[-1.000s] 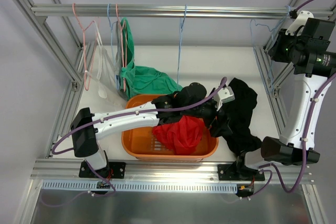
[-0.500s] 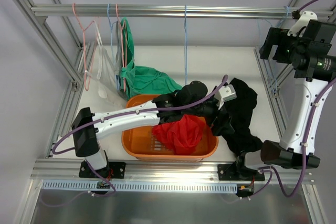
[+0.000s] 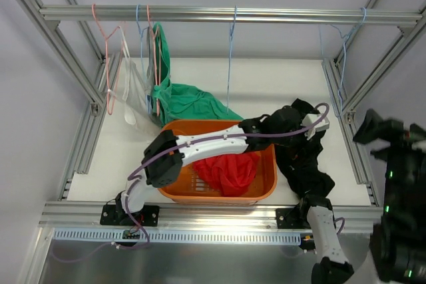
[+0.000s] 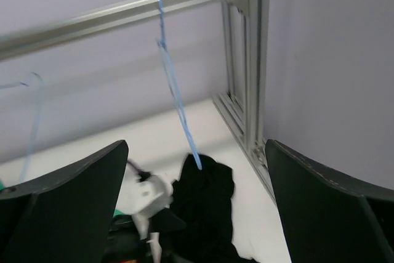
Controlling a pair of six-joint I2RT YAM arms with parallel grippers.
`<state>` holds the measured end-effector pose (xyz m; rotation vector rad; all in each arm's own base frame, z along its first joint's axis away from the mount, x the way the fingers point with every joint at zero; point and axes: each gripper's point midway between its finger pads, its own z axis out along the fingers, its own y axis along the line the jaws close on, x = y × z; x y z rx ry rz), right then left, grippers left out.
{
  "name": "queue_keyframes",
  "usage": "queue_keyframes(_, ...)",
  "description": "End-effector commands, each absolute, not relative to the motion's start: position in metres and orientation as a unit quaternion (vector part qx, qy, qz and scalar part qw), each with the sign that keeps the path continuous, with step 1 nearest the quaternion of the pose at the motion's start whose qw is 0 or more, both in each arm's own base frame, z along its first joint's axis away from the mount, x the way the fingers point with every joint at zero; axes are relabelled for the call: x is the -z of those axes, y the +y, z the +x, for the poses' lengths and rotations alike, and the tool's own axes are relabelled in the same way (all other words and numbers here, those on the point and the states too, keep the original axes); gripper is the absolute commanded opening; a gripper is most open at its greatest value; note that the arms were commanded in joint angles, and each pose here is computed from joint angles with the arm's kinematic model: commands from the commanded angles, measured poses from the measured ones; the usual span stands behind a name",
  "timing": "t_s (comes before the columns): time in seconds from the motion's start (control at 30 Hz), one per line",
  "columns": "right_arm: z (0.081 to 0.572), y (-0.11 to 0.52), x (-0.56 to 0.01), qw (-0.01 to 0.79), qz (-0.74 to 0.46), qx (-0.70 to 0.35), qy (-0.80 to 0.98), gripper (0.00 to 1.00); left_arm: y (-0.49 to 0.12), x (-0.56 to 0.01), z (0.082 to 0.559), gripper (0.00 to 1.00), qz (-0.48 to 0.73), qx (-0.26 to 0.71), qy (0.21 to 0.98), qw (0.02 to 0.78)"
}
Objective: Remove the tank top from the hanger
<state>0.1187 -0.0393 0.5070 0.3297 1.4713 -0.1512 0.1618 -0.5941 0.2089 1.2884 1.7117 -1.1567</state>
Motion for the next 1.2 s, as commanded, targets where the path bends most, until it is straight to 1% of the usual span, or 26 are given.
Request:
queue_keyframes(0.0,0.087,-0.01,-0.519,0.78,0.138,-0.006,0.61,0.99,-0.621,-0.198,0.181,0.99,0.518,0.417,0.641,0.383)
queue_keyframes(0.1,0.071,0.019,-0.519,0.789,0.087,-0.068,0.604,1.0,-0.637,-0.164,0.198,0.99,0.517,0.401,0.659,0.37)
queue_keyframes(0.2,0.06,0.03,-0.523,0.792,0.06,-0.1,0.599,1.0,-0.642,-0.131,0.212,0.99,0.515,0.381,0.68,0.358)
queue_keyframes(0.27,0.055,0.032,-0.524,0.794,0.053,-0.104,0.597,0.99,-0.642,-0.117,0.217,0.99,0.521,0.364,0.683,0.359)
queue_keyframes(0.47,0.049,0.035,-0.521,0.795,0.038,-0.112,0.595,1.0,-0.632,-0.066,0.217,0.99,0.532,0.324,0.711,0.326)
queue_keyframes(0.6,0.05,0.035,-0.522,0.795,0.037,-0.111,0.595,0.99,-0.626,-0.061,0.216,0.99,0.538,0.312,0.714,0.321)
queue_keyframes(0.7,0.049,0.037,-0.523,0.795,0.031,-0.116,0.594,0.99,-0.622,-0.07,0.218,0.99,0.549,0.302,0.706,0.33)
queue_keyframes(0.73,0.048,0.037,-0.524,0.797,0.029,-0.115,0.592,0.99,-0.62,-0.069,0.218,0.97,0.554,0.294,0.705,0.332)
queue_keyframes(0.8,0.046,0.037,-0.525,0.799,0.026,-0.114,0.589,0.99,-0.613,-0.071,0.22,0.9,0.568,0.275,0.7,0.334)
queue_keyframes(0.9,0.042,0.036,-0.527,0.803,0.022,-0.112,0.585,1.0,-0.603,-0.064,0.219,0.71,0.587,0.256,0.697,0.322)
queue_keyframes(0.93,0.041,0.036,-0.528,0.804,0.022,-0.112,0.583,0.99,-0.601,-0.061,0.218,0.58,0.59,0.253,0.697,0.319)
queue_keyframes(1.0,0.038,0.037,-0.53,0.807,0.02,-0.111,0.58,1.0,-0.598,-0.05,0.217,0.46,0.599,0.247,0.696,0.309)
queue_keyframes(1.03,0.037,0.037,-0.53,0.807,0.019,-0.111,0.579,0.99,-0.598,-0.047,0.215,0.29,0.601,0.248,0.696,0.305)
queue_keyframes(1.07,0.036,0.037,-0.532,0.809,0.018,-0.111,0.577,1.0,-0.598,-0.046,0.213,0.2,0.601,0.25,0.696,0.302)
queue_keyframes(1.1,0.036,0.036,-0.532,0.809,0.018,-0.109,0.577,1.0,-0.599,-0.047,0.212,0.15,0.599,0.254,0.698,0.301)
queue_keyframes(1.13,0.037,0.036,-0.533,0.809,0.018,-0.109,0.577,1.0,-0.601,-0.054,0.212,0.06,0.597,0.259,0.696,0.305)
queue_keyframes(1.17,0.037,0.036,-0.532,0.809,0.018,-0.108,0.578,0.99,-0.602,-0.058,0.213,0.04,0.59,0.262,0.699,0.307)
